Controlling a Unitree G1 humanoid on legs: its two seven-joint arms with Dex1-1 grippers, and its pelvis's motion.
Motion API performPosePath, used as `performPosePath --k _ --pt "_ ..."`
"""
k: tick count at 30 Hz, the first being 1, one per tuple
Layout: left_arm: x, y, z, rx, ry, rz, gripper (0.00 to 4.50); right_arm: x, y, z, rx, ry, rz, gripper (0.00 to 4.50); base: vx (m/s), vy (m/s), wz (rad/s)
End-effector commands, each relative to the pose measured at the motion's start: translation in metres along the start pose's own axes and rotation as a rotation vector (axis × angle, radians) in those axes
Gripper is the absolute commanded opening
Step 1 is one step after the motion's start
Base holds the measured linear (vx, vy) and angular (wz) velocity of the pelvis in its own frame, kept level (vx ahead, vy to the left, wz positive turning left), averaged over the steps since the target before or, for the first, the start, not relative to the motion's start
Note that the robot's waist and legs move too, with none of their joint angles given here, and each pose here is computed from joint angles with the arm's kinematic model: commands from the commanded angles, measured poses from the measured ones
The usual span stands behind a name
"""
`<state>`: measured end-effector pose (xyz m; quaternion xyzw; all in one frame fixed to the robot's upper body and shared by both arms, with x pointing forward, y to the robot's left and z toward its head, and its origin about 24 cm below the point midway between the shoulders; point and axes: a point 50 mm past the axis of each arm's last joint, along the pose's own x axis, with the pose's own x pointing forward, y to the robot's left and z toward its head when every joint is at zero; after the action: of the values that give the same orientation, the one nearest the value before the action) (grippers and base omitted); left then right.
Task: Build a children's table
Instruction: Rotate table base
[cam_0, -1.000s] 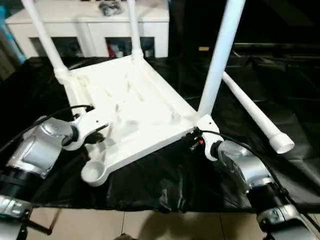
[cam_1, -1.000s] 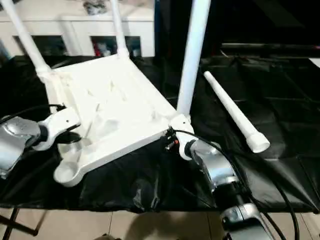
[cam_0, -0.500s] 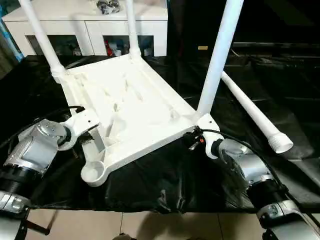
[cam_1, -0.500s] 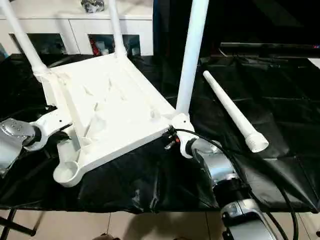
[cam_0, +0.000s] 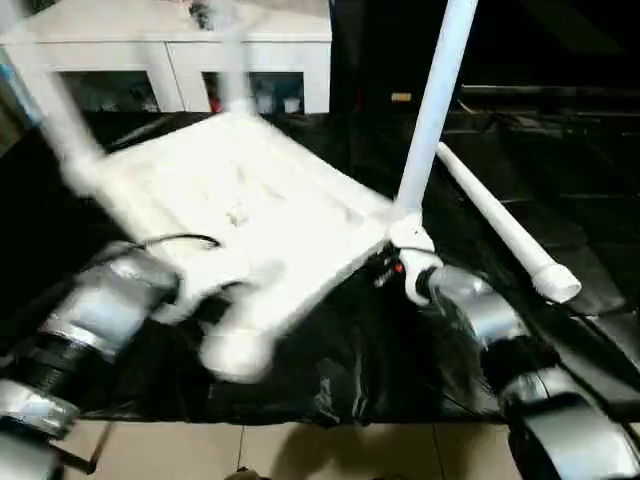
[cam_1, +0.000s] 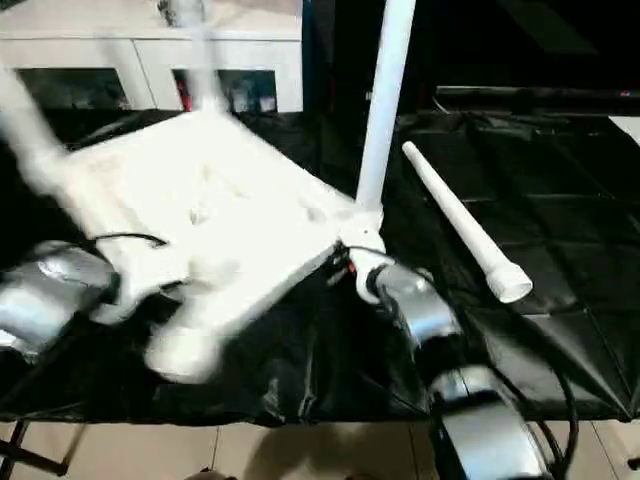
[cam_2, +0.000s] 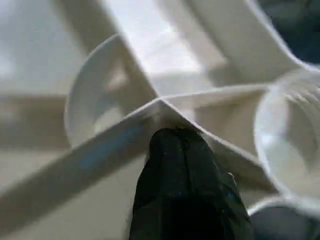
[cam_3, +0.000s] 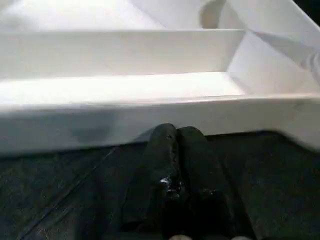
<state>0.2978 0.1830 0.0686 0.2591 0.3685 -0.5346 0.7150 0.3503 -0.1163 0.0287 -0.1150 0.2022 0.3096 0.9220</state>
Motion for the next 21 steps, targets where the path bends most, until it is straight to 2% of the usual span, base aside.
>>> performPosePath --k 1,6,12,15,17,21 --pt "0.009 -0.009 0.015 0.029 -0.060 -0.079 0.00 0.009 0.011 0.015 -0.034 -0.044 0.037 0.07 0.000 0.000 0.00" --pt "0.022 -0.009 0.033 0.053 -0.111 -0.084 0.00 0.017 0.021 0.018 -0.039 -0.047 0.063 0.07 0.000 0.000 0.00" --pt "0.035 -0.006 0.048 0.050 -0.157 -0.035 0.00 0.019 0.026 0.014 -0.045 -0.040 0.073 0.07 0.000 0.000 0.00" --pt "0.038 0.011 0.056 0.042 -0.197 0.127 0.00 0.016 0.019 0.009 -0.052 -0.033 0.047 0.07 0.000 0.000 0.00" --pt "0.038 0.013 0.056 0.042 -0.199 0.150 0.00 0.015 0.017 0.008 -0.052 -0.034 0.042 0.07 0.000 0.000 0.00" --pt "0.031 0.021 0.053 0.030 -0.233 0.220 0.00 0.006 0.002 0.009 -0.015 -0.058 -0.030 0.07 0.000 0.000 0.00"
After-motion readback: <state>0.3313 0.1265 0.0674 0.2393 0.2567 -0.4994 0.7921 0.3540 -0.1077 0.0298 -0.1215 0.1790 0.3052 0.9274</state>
